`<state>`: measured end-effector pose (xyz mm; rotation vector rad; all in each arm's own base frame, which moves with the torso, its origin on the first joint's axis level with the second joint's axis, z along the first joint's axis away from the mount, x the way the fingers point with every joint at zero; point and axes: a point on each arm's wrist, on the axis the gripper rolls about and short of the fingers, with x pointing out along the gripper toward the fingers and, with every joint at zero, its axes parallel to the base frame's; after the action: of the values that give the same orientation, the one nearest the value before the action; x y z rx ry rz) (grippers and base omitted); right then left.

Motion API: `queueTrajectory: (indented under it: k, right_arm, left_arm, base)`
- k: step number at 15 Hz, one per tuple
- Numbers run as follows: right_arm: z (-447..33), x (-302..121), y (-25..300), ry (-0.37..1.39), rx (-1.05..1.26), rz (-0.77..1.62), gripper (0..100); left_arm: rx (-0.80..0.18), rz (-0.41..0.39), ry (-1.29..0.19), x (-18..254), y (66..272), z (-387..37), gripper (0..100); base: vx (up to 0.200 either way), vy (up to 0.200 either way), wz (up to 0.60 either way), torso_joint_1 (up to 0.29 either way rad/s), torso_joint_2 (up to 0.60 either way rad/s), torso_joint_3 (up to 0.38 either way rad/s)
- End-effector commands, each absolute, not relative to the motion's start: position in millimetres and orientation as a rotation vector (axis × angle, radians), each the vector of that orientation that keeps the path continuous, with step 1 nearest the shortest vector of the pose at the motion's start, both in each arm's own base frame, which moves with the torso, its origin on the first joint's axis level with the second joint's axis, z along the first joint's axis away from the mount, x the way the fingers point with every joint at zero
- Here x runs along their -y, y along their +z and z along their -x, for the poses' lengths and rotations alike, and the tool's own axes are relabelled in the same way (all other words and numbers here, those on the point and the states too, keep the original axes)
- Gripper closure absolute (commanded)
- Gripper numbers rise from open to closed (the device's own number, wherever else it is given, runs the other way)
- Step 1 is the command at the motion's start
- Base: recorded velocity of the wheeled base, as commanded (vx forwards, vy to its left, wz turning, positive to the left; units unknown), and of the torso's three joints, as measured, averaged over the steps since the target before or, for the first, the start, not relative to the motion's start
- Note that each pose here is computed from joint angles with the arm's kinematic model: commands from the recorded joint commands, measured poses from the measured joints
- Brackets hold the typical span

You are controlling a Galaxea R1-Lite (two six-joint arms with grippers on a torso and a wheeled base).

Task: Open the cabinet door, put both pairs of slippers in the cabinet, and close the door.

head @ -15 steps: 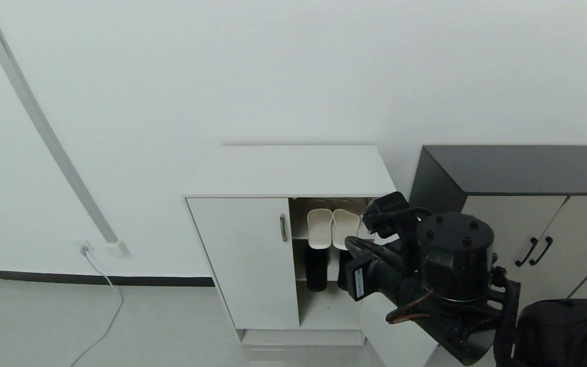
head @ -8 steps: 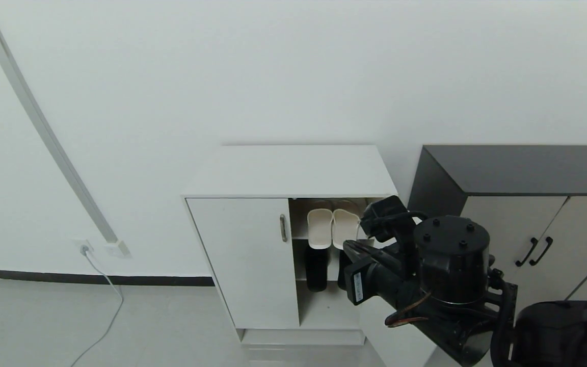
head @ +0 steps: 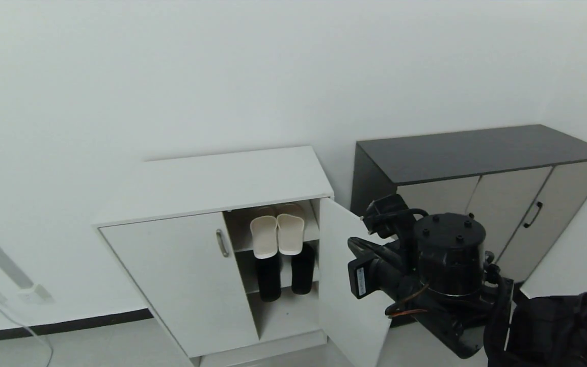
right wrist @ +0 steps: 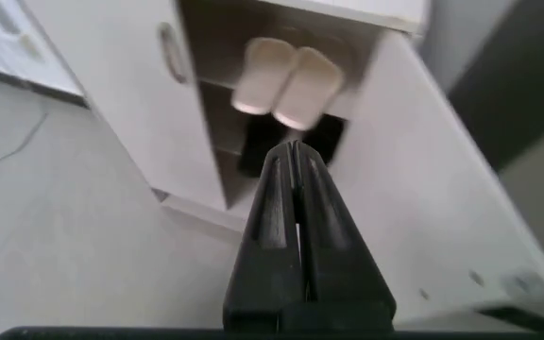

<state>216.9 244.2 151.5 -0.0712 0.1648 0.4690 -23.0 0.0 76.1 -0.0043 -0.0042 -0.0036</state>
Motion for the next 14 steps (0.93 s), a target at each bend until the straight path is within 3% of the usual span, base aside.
queueTrajectory:
  k: [1, 5, 9, 14]
  right_arm:
    - [-224.9, -242.7, 145.9, 0.449, -0.167, 0.087, 100]
    - [-244.7, -243.7, 152.5, 0.408, -0.142, 0.036, 100]
    - [-268.2, -241.1, 169.5, 0.336, -0.24, -0.068, 100]
    - [-320.0, -228.7, 164.5, 0.207, -0.273, -0.128, 100]
  left_arm:
    - [0.003, 0.005, -0.003, 0.0, 76.1, 22.9, 100]
    - [0.003, 0.005, -0.003, 0.0, 76.1, 22.9, 100]
    - [0.003, 0.005, -0.003, 0.0, 76.1, 22.9, 100]
    - [0.003, 0.005, -0.003, 0.0, 76.1, 22.9, 100]
  base:
    - [0.0, 0.0, 0.0, 0.0, 0.0, 0.0]
    - [0.0, 0.0, 0.0, 0.0, 0.0, 0.0]
    - [-0.2, 0.0, 0.0, 0.002, 0.0, 0.002]
    - [0.0, 0.0, 0.0, -0.016, 0.0, 0.0]
